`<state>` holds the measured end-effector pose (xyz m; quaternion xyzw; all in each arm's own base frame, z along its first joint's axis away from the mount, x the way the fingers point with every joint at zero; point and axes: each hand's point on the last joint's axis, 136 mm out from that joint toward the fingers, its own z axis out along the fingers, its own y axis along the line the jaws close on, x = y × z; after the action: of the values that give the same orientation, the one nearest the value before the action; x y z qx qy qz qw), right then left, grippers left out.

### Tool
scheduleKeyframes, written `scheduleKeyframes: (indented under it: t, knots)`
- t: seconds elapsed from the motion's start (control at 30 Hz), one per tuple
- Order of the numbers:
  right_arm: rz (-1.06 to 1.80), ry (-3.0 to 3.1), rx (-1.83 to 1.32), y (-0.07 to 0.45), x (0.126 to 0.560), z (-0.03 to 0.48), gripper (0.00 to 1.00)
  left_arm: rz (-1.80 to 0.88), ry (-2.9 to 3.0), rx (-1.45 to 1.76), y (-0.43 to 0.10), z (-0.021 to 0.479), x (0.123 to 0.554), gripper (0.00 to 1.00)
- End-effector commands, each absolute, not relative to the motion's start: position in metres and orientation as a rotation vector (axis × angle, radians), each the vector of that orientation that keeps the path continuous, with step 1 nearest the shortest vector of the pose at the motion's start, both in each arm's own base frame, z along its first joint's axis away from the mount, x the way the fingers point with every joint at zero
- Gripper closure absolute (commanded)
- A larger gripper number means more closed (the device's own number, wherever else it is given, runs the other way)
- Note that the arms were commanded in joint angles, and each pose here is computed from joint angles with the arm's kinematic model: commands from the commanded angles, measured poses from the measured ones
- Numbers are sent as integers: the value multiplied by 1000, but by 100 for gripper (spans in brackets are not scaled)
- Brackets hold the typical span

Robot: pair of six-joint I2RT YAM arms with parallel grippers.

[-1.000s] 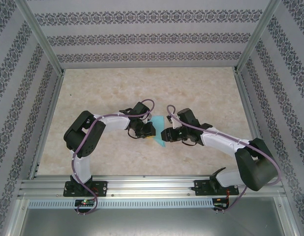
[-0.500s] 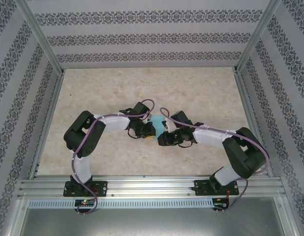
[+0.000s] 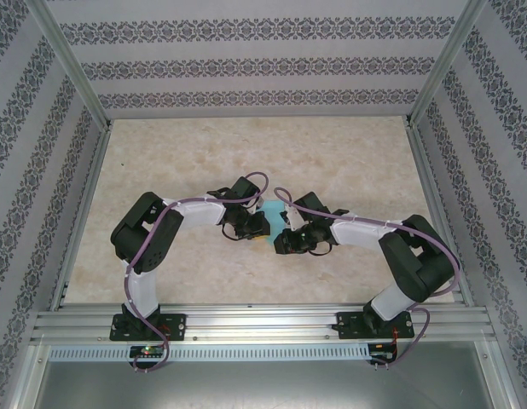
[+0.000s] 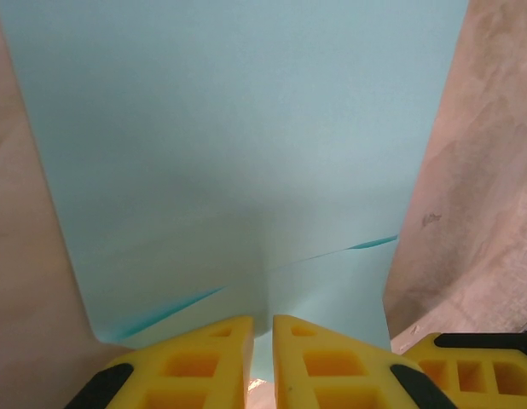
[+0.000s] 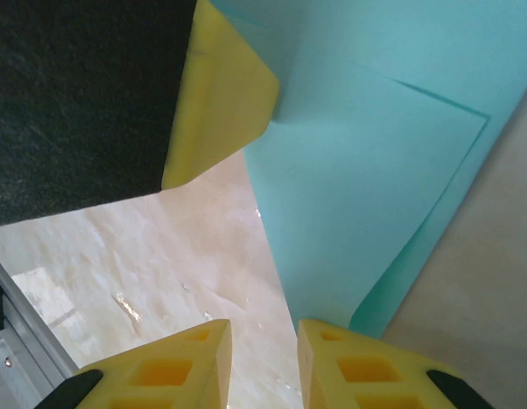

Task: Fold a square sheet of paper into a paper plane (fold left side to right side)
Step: Third fold the triangle at the center of the table.

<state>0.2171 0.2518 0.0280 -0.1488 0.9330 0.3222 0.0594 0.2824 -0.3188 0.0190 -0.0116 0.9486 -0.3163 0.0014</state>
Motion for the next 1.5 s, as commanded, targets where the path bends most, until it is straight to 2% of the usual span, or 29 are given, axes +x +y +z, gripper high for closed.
scheduleKeyframes:
  t: [0.0,0.73,0.97,1.2,1.33,1.47]
  knots:
    - [935,2832,-482,253,219,26,73,-870,3018,-30,-311,-6,280,83]
    - [769,3013,-372,226,202,-7,80,-857,3008,-2,-312,0,284,83]
    - [748,3059,-324,219,193,-16,90,-843,2959,53,-316,27,300,81]
    - [731,3093,-312,215,190,-23,97,-869,2866,68,-316,68,315,80]
    - [734,3092,-307,216,190,-23,98,-926,2823,55,-315,85,306,80]
    - [733,3089,-302,216,192,-23,98,-944,2846,69,-316,79,284,81]
